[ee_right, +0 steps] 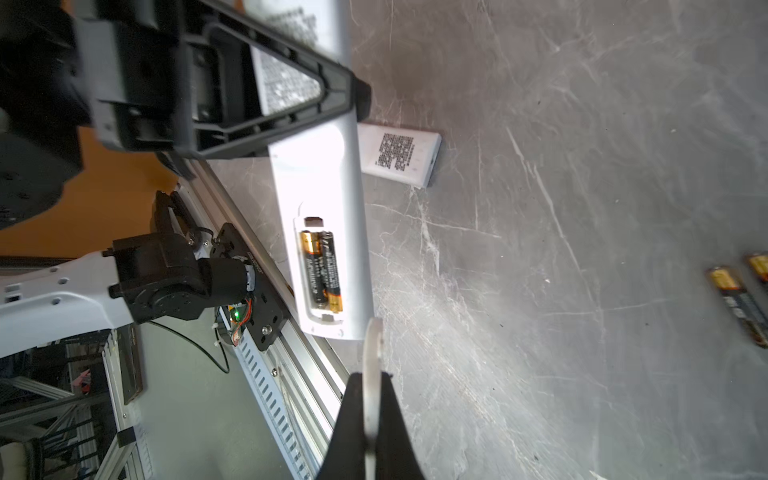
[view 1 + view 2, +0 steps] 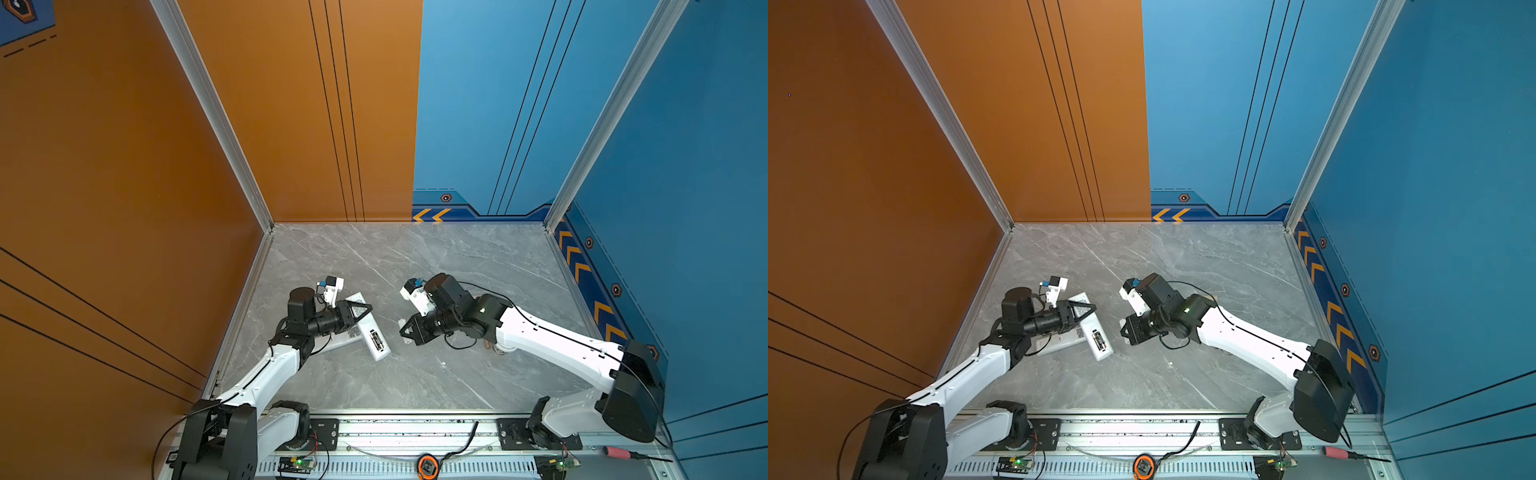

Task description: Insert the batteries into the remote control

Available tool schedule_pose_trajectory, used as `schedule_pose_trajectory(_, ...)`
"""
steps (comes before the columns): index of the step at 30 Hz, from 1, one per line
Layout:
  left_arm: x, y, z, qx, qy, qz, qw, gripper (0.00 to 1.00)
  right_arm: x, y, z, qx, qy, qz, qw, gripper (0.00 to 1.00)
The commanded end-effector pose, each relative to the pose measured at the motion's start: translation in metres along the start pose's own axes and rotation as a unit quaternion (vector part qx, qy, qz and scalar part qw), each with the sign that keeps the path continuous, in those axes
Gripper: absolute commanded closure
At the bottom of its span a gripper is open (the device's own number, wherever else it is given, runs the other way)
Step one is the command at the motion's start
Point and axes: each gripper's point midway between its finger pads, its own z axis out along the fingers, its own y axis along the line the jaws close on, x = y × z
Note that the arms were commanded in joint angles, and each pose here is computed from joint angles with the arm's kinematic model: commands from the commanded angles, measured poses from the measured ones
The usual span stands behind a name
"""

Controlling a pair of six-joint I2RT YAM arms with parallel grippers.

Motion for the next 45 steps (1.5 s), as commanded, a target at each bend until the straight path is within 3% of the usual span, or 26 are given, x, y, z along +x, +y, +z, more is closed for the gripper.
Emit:
schedule_pose_trajectory(1, -0.012, -0.013, -0.007, -0.002, -0.019, 0.035, 0.999, 1.0, 0.035, -0.018, 0.039, -0.023, 0.067, 0.01, 0.997, 1.0)
schedule_pose_trajectory(12, -0.013, -0.002, -0.014, -0.023, -0.028, 0.026, 0.999, 1.0, 0.061, -0.034, 0.091, -0.079, 0.128, 0.041, 0.988, 1.0)
schedule_pose_trajectory(20, -0.014, -0.001, -0.014, -0.022, -0.029, 0.023, 0.999, 1.0, 0.075, -0.051, 0.104, -0.084, 0.16, 0.057, 0.982, 0.99)
schedule_pose_trajectory(29, -0.016, -0.003, -0.015, -0.017, -0.034, 0.024, 0.999, 1.0, 0.082, -0.066, 0.109, -0.048, 0.176, 0.052, 0.982, 0.75)
schedule_pose_trajectory(34, -0.021, -0.012, -0.016, 0.01, -0.045, 0.026, 0.999, 1.0, 0.082, -0.078, 0.103, -0.011, 0.18, 0.044, 0.983, 0.72)
schedule_pose_trajectory(39, -0.021, -0.014, -0.016, 0.014, -0.046, 0.025, 0.999, 1.0, 0.078, -0.094, 0.086, 0.058, 0.185, 0.02, 0.981, 0.66)
schedule_pose_trajectory(45, -0.02, -0.009, -0.016, 0.006, -0.045, 0.023, 0.999, 1.0, 0.067, -0.098, 0.058, 0.143, 0.193, -0.009, 0.971, 0.46)
